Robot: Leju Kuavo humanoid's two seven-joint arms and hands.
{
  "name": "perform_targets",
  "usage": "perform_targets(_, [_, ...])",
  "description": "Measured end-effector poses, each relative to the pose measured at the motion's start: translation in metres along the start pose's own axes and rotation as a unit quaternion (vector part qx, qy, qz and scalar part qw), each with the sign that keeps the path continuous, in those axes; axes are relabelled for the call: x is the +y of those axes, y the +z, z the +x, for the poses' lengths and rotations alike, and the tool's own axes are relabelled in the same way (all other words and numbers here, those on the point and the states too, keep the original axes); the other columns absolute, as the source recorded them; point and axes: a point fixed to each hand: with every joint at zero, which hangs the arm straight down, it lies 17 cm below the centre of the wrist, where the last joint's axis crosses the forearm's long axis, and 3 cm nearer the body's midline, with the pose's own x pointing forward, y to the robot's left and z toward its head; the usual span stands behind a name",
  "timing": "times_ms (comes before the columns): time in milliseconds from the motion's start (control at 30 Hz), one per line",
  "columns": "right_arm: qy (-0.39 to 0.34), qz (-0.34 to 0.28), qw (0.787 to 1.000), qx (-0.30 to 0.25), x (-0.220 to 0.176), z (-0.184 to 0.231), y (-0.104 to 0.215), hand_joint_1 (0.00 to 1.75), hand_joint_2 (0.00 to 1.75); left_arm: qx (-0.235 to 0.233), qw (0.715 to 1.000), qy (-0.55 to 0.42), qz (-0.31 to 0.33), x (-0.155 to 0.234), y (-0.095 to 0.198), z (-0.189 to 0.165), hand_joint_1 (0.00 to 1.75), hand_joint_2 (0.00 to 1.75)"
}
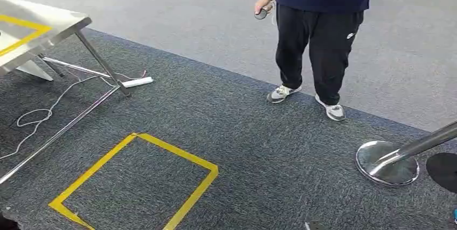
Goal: Take the parts from the cabinet and place them on the table.
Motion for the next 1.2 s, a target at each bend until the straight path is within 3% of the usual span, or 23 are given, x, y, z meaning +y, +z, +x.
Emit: perform_targets(1200, [0.010,-0.001,1.000,0.015,-0.007,-0.007,0.000,0.00,0.00,0.007,1.000,0.026,-0.007,-0.019,0.003,-0.010,1.75,1.75])
